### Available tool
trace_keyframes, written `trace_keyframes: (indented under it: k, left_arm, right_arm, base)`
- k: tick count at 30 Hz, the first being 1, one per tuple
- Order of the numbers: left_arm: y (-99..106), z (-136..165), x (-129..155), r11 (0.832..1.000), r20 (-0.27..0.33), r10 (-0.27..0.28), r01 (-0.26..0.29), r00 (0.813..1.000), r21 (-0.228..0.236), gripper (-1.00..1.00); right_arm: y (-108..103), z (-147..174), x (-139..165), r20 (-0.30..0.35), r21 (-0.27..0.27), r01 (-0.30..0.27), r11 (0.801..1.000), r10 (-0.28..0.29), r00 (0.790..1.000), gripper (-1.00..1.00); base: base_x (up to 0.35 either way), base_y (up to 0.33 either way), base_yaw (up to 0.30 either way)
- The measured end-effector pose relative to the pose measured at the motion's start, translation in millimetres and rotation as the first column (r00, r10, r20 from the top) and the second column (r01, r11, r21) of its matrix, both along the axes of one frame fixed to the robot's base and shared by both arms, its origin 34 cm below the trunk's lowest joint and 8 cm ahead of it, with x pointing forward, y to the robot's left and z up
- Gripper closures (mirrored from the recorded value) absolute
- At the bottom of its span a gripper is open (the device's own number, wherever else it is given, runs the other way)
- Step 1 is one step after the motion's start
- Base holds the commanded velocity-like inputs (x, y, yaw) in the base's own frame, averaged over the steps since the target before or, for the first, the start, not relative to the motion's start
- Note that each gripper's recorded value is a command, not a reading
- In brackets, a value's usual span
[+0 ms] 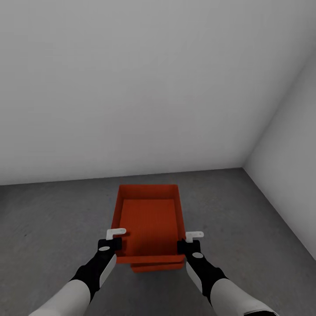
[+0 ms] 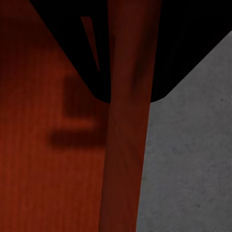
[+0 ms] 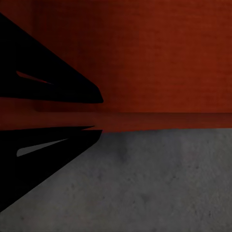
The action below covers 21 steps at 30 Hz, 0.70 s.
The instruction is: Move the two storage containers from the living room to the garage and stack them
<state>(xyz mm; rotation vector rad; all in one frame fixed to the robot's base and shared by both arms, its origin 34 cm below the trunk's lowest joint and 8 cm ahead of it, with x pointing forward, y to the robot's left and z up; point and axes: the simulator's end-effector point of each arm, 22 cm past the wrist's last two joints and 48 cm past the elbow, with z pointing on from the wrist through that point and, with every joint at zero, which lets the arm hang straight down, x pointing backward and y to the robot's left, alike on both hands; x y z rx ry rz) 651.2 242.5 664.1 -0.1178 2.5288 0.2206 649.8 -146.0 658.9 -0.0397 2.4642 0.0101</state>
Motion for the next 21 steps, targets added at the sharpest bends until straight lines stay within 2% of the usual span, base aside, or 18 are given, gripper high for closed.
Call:
trace_keyframes:
  k: [21]
  left_arm:
    - [-0.4,-5.1,-6.5,1.0,-0.018,-0.003,0.003,1.0,0.002,1.0]
  right_arm:
    - [-0.5,-5.7,-7.8,-0.017,0.001,0.003,1.0,-0.003,1.0,1.0]
  base:
    - [0.0,0.0,0.0]
